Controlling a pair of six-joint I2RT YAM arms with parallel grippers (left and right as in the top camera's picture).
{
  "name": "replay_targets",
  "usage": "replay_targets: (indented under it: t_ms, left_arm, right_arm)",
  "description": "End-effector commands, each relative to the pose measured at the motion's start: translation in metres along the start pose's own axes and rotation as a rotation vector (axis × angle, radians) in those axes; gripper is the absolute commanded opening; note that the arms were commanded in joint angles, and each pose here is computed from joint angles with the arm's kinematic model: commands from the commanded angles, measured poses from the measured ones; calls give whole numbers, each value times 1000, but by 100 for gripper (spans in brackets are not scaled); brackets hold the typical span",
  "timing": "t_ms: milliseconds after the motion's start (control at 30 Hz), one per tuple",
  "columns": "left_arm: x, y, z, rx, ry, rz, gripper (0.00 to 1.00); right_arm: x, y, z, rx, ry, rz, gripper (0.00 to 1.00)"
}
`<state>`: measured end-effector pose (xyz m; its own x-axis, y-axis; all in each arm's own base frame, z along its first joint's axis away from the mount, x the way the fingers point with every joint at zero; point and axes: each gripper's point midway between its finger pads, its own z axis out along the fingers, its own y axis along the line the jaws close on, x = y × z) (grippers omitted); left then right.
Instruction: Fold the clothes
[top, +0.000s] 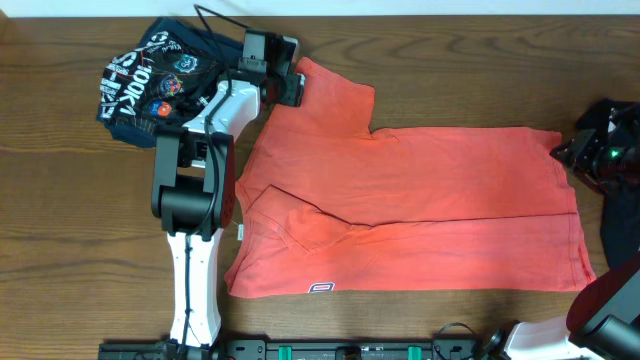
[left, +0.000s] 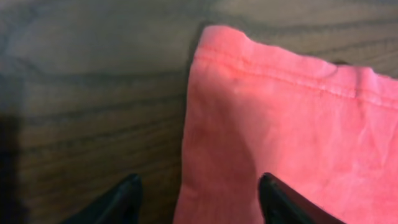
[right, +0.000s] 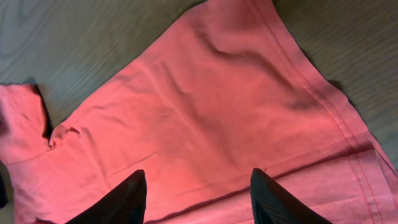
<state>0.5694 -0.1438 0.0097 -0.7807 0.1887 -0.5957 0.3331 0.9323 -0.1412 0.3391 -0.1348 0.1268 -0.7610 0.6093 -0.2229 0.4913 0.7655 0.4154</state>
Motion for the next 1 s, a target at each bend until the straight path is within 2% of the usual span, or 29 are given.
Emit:
replay_targets:
  t_ms: [0,33,100,167,233,367,667,800,967]
  left_arm:
    - [12,-9,11,29,35,7,47]
    - [12,-11,11,32,37,9,37]
    - [14,-15,12,37,46,12,24]
    - [19,-18,11,40,69,12,13]
    - [22,-20,8,42,88,9,6]
    - [13,-23,-12,41,85,3,6]
    - [-43,-34,-92,22,-40,20,6]
    - [-50,-37,-107,22,-59,23,6]
    - [-43,-38,-108,23,-32,10,6]
  right_arm:
    - [-6,4,-5,1,-21,-8,51]
    - [-6,5,-5,0,-21,-1,51]
    - [-6,5,-5,-1,-21,-1,50]
    - [-6,5,-5,-1,-21,-1,50]
    - [-7,5,-5,-1,-24,-3,50]
    - [-13,5,-6,0,-48,-14,50]
    - [-60,-12,0,92,-219,-52,59]
    - [-84,-21,24,91,-265,-69,63]
    - [-91,-41,76,94,-228,-56,58]
